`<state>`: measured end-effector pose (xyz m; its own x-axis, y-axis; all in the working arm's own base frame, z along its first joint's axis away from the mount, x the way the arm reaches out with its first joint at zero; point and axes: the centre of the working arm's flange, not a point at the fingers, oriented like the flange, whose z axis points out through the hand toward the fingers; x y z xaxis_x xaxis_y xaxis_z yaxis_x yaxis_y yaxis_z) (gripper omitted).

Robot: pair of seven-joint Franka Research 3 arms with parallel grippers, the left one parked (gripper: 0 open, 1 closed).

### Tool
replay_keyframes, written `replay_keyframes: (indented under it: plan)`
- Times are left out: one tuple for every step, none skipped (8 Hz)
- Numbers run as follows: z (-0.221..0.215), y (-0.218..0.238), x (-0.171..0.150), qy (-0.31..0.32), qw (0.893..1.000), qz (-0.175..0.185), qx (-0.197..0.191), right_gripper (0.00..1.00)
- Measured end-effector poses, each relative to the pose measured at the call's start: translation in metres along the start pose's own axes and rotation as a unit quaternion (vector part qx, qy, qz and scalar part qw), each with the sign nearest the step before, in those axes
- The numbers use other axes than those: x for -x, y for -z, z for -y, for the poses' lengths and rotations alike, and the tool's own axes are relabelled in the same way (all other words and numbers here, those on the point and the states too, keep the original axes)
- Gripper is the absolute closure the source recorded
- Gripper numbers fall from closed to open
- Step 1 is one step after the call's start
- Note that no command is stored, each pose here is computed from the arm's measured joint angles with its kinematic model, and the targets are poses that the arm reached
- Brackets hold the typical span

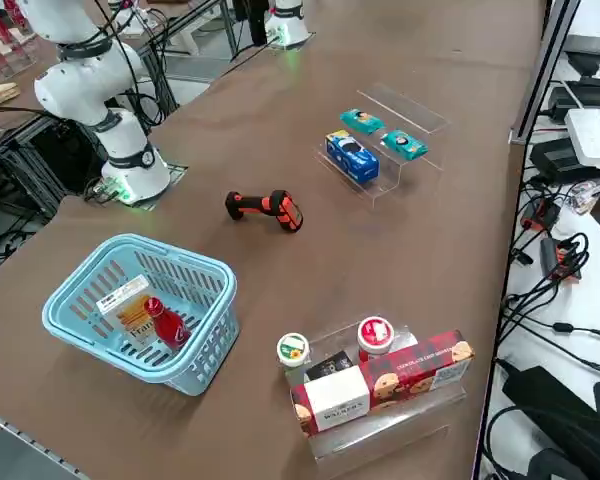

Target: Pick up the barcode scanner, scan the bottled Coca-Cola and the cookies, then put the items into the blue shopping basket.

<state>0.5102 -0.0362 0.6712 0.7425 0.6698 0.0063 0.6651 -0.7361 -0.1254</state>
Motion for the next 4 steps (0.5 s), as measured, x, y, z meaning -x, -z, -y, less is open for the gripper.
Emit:
replay_keyframes:
  plan:
    - [0.02,0.003,-0.01,-0.03,1.0,0.004,0.002,0.0]
    - [0.033,0.003,-0.019,-0.054,0.998,0.009,0.002,0.0]
    - [0.044,0.0,-0.027,-0.083,0.996,0.017,0.003,0.0]
    - [0.054,0.0,-0.031,-0.107,0.994,0.023,0.01,0.0]
